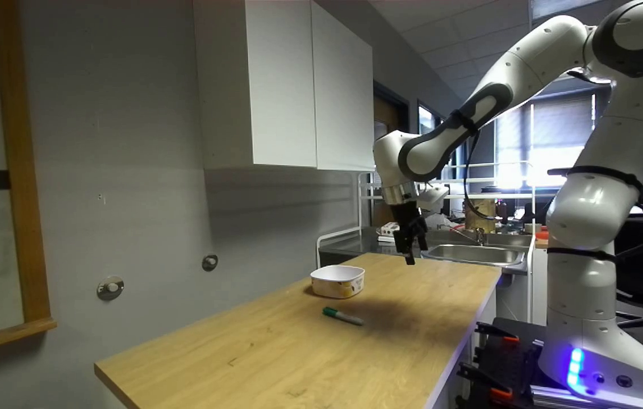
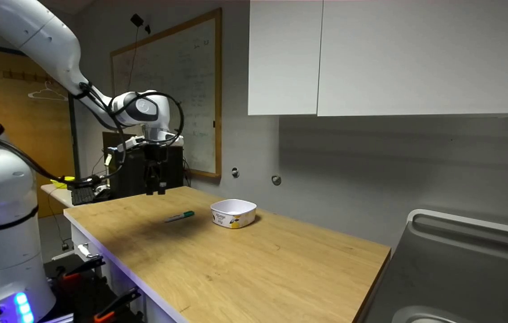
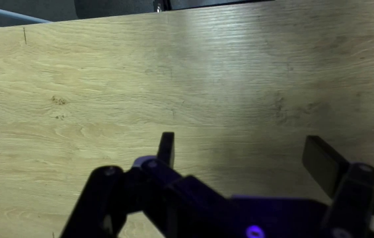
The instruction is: Put the marker inside the bowl
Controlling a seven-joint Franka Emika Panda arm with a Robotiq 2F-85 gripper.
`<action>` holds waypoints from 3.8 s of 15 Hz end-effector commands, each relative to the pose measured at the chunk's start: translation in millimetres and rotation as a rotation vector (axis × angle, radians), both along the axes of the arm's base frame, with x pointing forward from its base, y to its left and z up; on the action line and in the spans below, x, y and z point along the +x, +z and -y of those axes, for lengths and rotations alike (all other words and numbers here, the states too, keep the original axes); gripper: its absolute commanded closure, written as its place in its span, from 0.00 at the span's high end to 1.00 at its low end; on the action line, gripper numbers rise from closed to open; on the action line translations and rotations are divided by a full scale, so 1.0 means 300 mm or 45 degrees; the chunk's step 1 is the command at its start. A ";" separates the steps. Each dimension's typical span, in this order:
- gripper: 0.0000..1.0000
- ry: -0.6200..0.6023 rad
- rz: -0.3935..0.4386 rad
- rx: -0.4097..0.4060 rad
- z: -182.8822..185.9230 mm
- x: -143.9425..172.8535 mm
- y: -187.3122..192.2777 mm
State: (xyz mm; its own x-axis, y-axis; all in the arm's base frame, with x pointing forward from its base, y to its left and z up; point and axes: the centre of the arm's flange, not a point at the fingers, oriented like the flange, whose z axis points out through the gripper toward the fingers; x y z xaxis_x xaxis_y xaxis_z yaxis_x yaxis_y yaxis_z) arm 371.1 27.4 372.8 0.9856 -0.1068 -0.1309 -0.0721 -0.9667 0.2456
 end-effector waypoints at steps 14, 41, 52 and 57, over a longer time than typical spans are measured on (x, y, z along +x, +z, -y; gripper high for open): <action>1.00 0.488 -0.120 -0.140 -0.740 0.145 -0.100; 1.00 0.312 -0.248 0.181 -0.369 0.404 -0.424; 1.00 0.357 -0.193 0.196 -0.496 0.485 -0.420; 1.00 0.351 -0.203 0.157 -0.447 0.539 -0.463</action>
